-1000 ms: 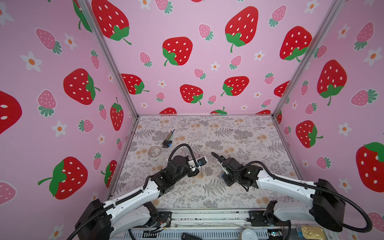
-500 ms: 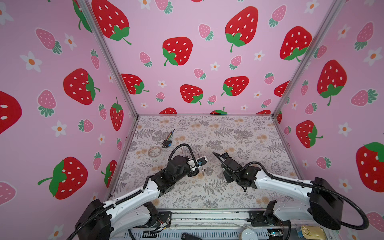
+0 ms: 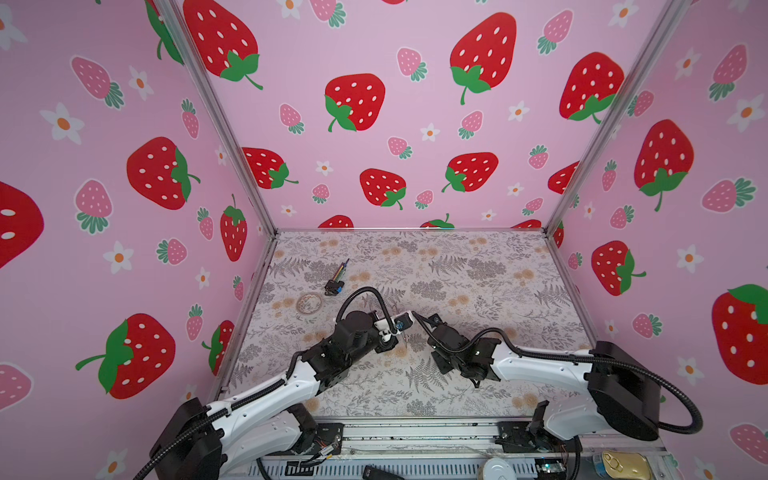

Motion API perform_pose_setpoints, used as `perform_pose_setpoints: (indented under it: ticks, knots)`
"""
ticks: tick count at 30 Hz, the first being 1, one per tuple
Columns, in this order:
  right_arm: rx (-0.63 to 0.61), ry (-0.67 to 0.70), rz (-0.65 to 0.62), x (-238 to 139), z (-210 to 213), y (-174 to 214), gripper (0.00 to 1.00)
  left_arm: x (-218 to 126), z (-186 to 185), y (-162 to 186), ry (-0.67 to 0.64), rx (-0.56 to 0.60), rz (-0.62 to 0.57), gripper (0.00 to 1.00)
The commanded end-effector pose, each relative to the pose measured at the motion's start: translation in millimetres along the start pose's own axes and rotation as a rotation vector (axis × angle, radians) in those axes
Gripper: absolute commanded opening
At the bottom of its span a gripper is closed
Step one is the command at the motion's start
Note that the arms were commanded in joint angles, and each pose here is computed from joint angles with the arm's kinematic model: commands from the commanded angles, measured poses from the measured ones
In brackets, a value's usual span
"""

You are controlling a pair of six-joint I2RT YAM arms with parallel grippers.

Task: Put the keys on the keyring

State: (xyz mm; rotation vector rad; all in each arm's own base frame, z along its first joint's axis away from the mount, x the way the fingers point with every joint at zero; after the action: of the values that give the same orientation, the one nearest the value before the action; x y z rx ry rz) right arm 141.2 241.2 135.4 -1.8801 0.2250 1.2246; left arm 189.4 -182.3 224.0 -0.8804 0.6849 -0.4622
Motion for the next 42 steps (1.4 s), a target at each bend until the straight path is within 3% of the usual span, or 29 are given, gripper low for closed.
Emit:
perform_pose_setpoints:
  ticks: [1,4,8,13,20,27,42]
  knots:
    - [-0.01,-0.072,-0.078,-11.3,5.7,-12.3,0.21,-4.0,7.8,-9.8,-0.052,0.01,-0.057,0.0]
    - [-0.047,-0.091,-0.149,-26.6,2.0,-20.5,0.31,-4.3,8.0,-10.0,-0.051,0.01,-0.06,0.0]
    - [-0.068,-0.103,-0.188,-37.3,-9.8,-21.0,0.34,-4.3,7.9,-10.5,-0.05,0.009,-0.061,0.0]
    - [-0.108,-0.185,-0.103,-28.9,-13.0,-11.2,0.33,-4.4,7.1,-10.5,-0.042,0.01,-0.064,0.0]
    - [-0.097,-0.168,0.036,-9.1,-10.2,-7.1,0.35,-3.1,5.7,-9.9,-0.025,0.008,-0.064,0.0]
    - [-0.017,-0.113,0.117,5.9,-23.0,6.1,0.32,-2.8,5.0,-9.7,-0.018,0.009,-0.063,0.0]
    - [0.129,-0.247,0.078,15.7,-33.0,13.2,0.23,-1.0,3.6,-8.6,-0.007,0.009,-0.056,0.0]
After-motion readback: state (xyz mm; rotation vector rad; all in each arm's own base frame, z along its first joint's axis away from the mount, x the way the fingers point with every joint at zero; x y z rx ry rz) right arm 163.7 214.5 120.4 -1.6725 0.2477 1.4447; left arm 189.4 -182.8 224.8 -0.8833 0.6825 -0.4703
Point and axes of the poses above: each gripper's point midway between its finger pads, its own x axis out along the fingers, its own z axis along the line the jaws close on, y = z × x, the point moved 10 cm from there along -x, back along the fingers, and after that the axes turned 7 degrees about -x, right-handed, at the moved point
